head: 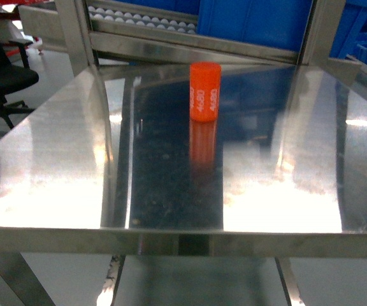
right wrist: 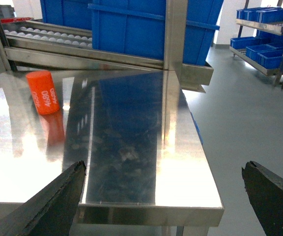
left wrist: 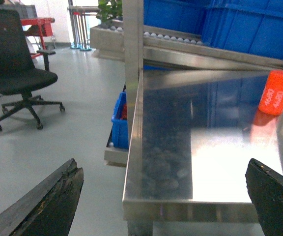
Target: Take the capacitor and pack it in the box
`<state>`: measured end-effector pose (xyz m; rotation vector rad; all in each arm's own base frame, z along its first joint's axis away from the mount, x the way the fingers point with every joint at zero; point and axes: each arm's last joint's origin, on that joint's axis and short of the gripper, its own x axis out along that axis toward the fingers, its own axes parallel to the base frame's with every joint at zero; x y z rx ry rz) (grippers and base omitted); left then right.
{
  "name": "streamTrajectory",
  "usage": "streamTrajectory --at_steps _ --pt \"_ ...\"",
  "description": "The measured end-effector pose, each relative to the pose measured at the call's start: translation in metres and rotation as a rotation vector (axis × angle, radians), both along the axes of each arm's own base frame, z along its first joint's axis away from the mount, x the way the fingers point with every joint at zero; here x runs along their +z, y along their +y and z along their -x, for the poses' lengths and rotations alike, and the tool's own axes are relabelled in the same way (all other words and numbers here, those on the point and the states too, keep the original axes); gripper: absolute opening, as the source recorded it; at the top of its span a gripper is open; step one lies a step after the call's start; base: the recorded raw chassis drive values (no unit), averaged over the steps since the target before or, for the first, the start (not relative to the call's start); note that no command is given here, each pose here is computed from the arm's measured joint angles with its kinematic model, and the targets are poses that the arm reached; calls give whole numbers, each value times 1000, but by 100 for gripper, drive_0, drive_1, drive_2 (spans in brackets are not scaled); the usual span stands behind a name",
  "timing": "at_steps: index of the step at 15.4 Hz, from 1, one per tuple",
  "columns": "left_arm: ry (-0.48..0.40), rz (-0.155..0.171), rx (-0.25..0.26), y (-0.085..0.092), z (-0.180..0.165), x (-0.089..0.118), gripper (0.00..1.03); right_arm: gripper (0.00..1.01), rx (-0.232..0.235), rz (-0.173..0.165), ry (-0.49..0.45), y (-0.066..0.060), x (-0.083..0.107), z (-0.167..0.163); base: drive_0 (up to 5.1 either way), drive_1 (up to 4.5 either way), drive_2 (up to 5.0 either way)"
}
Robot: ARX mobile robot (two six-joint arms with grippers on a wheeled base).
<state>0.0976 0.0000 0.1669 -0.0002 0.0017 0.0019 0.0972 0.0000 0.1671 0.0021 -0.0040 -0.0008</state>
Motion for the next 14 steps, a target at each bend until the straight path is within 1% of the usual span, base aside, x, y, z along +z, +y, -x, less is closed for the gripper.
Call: streamTrajectory --at_steps 14 --pt "0 0 -2 0 0 0 98 98 0 0 1 0 0 0 0 0 0"
